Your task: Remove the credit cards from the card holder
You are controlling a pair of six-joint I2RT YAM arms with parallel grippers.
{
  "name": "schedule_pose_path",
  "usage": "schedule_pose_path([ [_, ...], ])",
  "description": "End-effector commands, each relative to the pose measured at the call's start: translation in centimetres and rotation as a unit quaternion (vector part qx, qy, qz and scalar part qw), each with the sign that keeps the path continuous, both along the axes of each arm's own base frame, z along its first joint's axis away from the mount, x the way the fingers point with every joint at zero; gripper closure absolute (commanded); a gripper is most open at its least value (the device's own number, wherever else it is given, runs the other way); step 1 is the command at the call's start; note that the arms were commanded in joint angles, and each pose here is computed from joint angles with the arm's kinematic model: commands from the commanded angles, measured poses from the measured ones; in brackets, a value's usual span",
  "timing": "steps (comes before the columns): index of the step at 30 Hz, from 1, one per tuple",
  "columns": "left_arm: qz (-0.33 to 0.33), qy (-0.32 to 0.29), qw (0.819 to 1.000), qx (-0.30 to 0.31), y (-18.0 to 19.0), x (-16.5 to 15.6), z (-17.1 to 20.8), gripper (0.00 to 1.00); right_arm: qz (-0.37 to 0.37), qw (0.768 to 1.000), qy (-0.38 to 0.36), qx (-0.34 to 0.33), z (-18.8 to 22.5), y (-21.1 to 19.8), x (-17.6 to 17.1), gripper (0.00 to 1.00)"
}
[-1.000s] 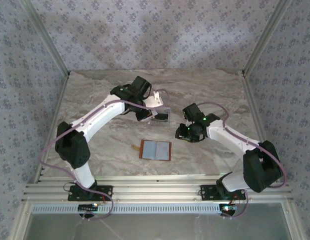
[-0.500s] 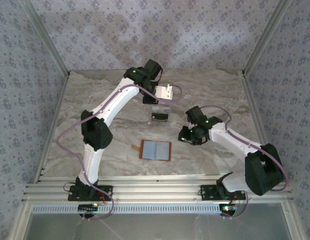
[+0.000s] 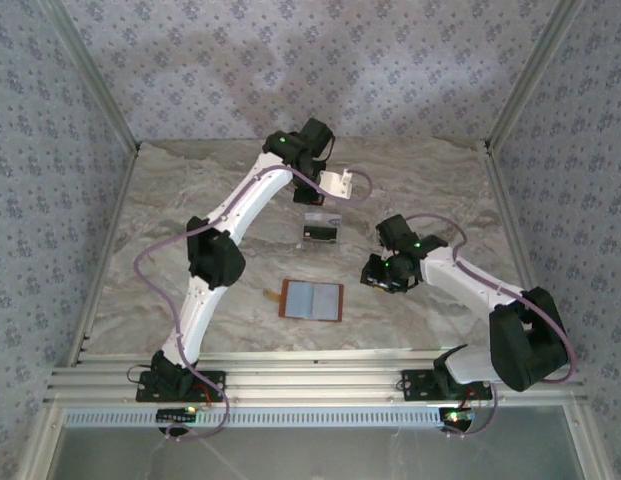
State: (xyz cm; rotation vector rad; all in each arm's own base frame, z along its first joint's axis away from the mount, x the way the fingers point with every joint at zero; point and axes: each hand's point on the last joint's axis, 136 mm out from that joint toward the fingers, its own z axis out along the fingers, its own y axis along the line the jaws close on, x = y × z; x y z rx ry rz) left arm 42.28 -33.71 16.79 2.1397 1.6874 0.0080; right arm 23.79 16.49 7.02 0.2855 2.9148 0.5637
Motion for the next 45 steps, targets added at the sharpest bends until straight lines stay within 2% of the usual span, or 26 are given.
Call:
schedule_pose_path([
  [1, -0.013, 0.008, 1.0, 0.005, -0.2, -0.1, -0.8, 1.0, -0.003, 1.0, 0.009, 0.005, -0.2, -0.2, -0.3, 0.7],
  [18, -0.017, 0.034, 0.999, 0.016, -1.6, 0.6, -5.6, 1.0, -0.005, 1.0, 0.007, 0.012, -0.9, 0.0, 0.4, 0.7],
  [27, 0.004, -0.026, 1.0, 0.011, -2.5, 3.2, -4.9, 0.69, -0.005, 1.0, 0.007, 0.013, -1.0, 0.0, 0.6, 0.7],
  [38, 0.014, -0.056, 0.998, -0.004, -2.9, 4.3, -3.3, 0.62, -0.007, 1.0, 0.006, 0.013, -1.0, -0.1, 0.5, 0.71],
  [45, 0.023, -0.041, 0.999, -0.019, -3.1, 3.4, -2.3, 0.62, -0.009, 1.0, 0.002, 0.015, -0.8, 0.0, 0.6, 0.71],
])
